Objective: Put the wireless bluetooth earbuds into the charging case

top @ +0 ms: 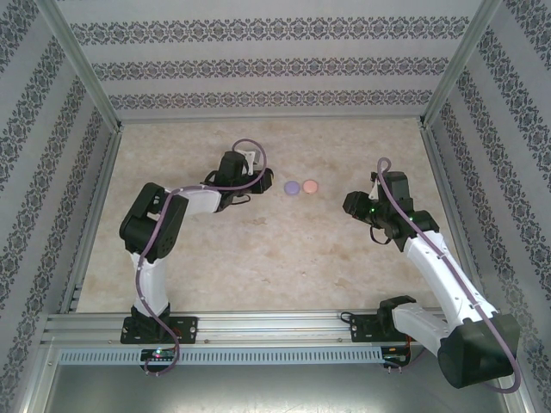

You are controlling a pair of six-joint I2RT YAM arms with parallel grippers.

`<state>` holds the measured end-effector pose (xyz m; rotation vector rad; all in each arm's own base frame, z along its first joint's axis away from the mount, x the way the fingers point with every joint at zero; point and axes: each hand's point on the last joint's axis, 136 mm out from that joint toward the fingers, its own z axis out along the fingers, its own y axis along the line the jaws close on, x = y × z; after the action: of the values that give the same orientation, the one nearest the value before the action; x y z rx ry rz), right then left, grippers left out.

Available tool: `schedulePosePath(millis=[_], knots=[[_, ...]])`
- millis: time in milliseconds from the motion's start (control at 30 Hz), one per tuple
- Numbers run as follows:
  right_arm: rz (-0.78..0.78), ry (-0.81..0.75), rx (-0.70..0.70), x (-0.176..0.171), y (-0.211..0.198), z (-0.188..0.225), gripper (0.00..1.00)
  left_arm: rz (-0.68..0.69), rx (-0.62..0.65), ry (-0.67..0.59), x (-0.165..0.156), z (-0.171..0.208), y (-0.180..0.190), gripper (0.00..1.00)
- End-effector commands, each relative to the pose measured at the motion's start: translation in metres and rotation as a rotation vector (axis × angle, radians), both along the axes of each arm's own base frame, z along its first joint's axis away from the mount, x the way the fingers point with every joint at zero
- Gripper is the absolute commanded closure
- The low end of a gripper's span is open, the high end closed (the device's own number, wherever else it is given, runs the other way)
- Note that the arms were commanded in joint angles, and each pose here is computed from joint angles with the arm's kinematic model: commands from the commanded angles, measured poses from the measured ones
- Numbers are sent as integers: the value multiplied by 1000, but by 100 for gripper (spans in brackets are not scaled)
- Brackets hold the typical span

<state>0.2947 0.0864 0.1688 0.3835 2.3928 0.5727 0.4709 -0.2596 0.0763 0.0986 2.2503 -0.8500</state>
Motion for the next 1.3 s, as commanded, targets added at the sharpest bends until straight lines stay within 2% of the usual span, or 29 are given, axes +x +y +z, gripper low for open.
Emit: schedulePosePath(millis=[0, 233, 400, 467, 700, 733, 767, 800, 933, 1033, 1267], knots=[[-14, -18, -3, 4, -5, 4, 61, 8, -15, 146, -4, -23, 4, 98], [-18, -25, 0, 6, -6, 10, 55, 18, -19, 224, -4, -44, 10, 89], [-24, -37, 3, 7, -7, 18, 49, 31, -6, 251, -3, -52, 18, 79], [-24, -42, 3, 8, -7, 21, 46, 38, 3, 254, -3, -53, 22, 72], [-34, -66, 1, 8, -10, 34, 40, 77, 52, 250, -4, -50, 42, 40], [-37, -69, -1, 8, -11, 36, 38, 84, 57, 247, -4, -48, 46, 33], [-38, -71, -4, 8, -11, 38, 35, 93, 62, 241, -4, -45, 51, 4], [-41, -75, -8, 8, -13, 40, 33, 107, 68, 234, -4, -41, 56, 1], [-59, -95, -21, 8, -19, 50, 18, 147, 97, 194, -6, -21, 80, 1], [-72, -110, -33, 9, -24, 57, 2, 182, 106, 139, -8, 4, 100, 1], [-103, -121, -37, 11, -32, 61, 2, 196, 150, 64, -17, 47, 125, 1]])
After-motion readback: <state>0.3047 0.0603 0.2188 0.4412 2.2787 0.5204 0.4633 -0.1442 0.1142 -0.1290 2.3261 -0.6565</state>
